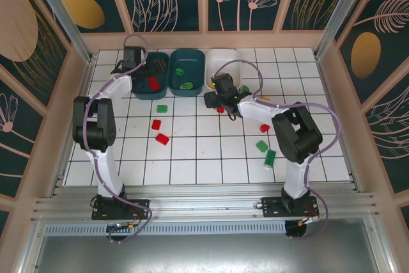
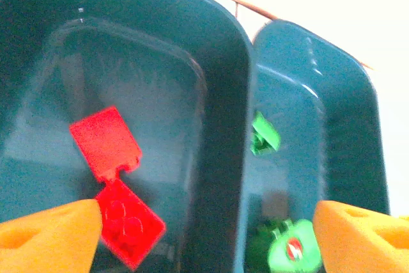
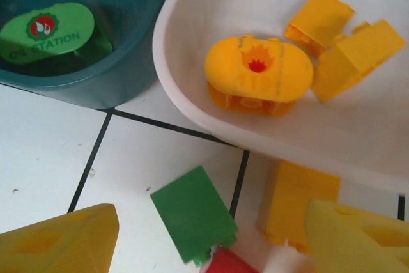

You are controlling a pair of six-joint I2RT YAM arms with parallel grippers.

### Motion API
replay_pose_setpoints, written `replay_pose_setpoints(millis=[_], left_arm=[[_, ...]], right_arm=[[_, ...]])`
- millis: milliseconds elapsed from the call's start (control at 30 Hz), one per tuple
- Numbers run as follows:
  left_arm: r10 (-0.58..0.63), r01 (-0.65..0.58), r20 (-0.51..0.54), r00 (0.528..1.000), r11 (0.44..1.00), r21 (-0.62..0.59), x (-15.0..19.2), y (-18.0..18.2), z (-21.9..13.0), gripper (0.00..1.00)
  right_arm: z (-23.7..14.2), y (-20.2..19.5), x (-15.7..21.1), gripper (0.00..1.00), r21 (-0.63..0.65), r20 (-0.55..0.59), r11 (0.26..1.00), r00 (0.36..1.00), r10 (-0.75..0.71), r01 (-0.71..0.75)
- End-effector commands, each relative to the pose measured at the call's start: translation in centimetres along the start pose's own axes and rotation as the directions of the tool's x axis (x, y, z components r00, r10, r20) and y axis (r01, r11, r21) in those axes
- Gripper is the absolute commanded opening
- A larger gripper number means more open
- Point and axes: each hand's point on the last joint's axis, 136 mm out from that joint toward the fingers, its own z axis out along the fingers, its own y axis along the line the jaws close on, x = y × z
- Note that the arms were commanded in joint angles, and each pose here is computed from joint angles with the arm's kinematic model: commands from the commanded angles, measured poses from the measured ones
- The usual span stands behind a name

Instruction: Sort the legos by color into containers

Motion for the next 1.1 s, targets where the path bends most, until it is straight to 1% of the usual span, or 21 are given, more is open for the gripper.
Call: replay_pose_setpoints(millis=[0,33,100,133,200,267,367,467,500,533,633,667,700,800,867,900,1000,1067], left_arm=[[-0.08,0.06,0.089,0.993,0.978,0.202,-0.7,-3.5,-4.8,0.92],[-0.094,0.069,0.094,0.991,0.968,0.24,-0.2,-3.9,-5.9,0.95],[-0.124,0.094,0.082,0.989,0.949,0.3,1.6,-4.1,-7.4,0.96],[-0.135,0.104,0.077,0.988,0.942,0.32,2.2,-4.2,-8.0,0.96],[-0.168,0.143,0.044,0.985,0.929,0.343,4.7,-3.5,-8.8,0.96],[-0.196,0.171,0.031,0.98,0.915,0.365,6.0,-3.3,-9.5,0.96],[-0.214,0.195,0.008,0.977,0.904,0.379,7.7,-2.9,-10.5,0.96],[-0.231,0.212,0.013,0.973,0.912,0.353,9.0,-1.9,-11.4,0.96],[-0.236,0.214,0.018,0.972,0.911,0.352,9.3,-1.8,-11.8,0.96],[-0.237,0.214,0.024,0.971,0.911,0.352,9.5,-1.7,-12.2,0.96],[-0.239,0.213,0.038,0.97,0.917,0.338,10.1,-1.2,-13.2,0.96],[-0.236,0.209,0.044,0.971,0.921,0.329,10.2,-1.1,-13.5,0.96],[-0.23,0.203,0.049,0.972,0.925,0.322,10.3,-1.0,-13.7,0.96],[-0.217,0.192,0.051,0.975,0.933,0.305,10.6,-0.7,-14.0,0.97],[-0.213,0.189,0.047,0.976,0.933,0.307,10.8,-0.7,-14.2,0.96],[-0.212,0.189,0.045,0.976,0.932,0.308,10.9,-0.7,-14.2,0.96],[-0.21,0.186,0.045,0.977,0.933,0.308,10.9,-0.7,-14.3,0.96],[-0.207,0.183,0.048,0.977,0.933,0.31,10.8,-0.8,-14.5,0.97]], right_arm=[[1.3,-0.2,0.4,0.77,0.049,-0.052,0.991,0.991,-0.124,0.127],[1.6,-0.1,0.5,0.77,0.051,-0.058,0.989,0.989,-0.137,0.14],[2.4,0.1,0.5,0.77,0.041,-0.068,0.986,0.985,-0.161,0.164],[2.7,0.1,0.5,0.76,0.035,-0.076,0.985,0.983,-0.167,0.17],[3.3,0.6,0.6,0.75,0.01,-0.092,0.983,0.979,-0.182,0.183],[3.8,1.2,1.0,0.73,-0.027,-0.103,0.981,0.975,-0.195,0.193],[4.7,1.8,2.0,0.71,-0.066,-0.126,0.976,0.969,-0.213,0.206],[5.5,2.0,2.8,0.66,-0.073,-0.15,0.977,0.967,-0.207,0.198],[5.6,2.1,2.9,0.63,-0.077,-0.15,0.978,0.967,-0.204,0.194],[5.7,2.2,3.0,0.58,-0.08,-0.152,0.979,0.968,-0.2,0.19],[5.3,2.4,2.7,0.37,-0.079,-0.14,0.982,0.973,-0.183,0.173],[5.0,2.4,2.4,0.32,-0.077,-0.126,0.983,0.976,-0.177,0.168],[4.7,2.6,2.3,0.3,-0.077,-0.117,0.983,0.978,-0.175,0.167],[4.3,2.7,2.3,0.31,-0.078,-0.118,0.983,0.977,-0.177,0.168],[4.3,2.9,2.7,0.29,-0.084,-0.123,0.981,0.976,-0.182,0.172],[4.3,2.9,2.9,0.26,-0.077,-0.126,0.982,0.975,-0.182,0.173],[3.5,3.4,2.8,0.25,-0.076,-0.098,0.982,0.979,-0.177,0.17],[2.2,4.0,1.9,0.25,-0.09,-0.063,0.984,0.985,-0.162,0.156]])
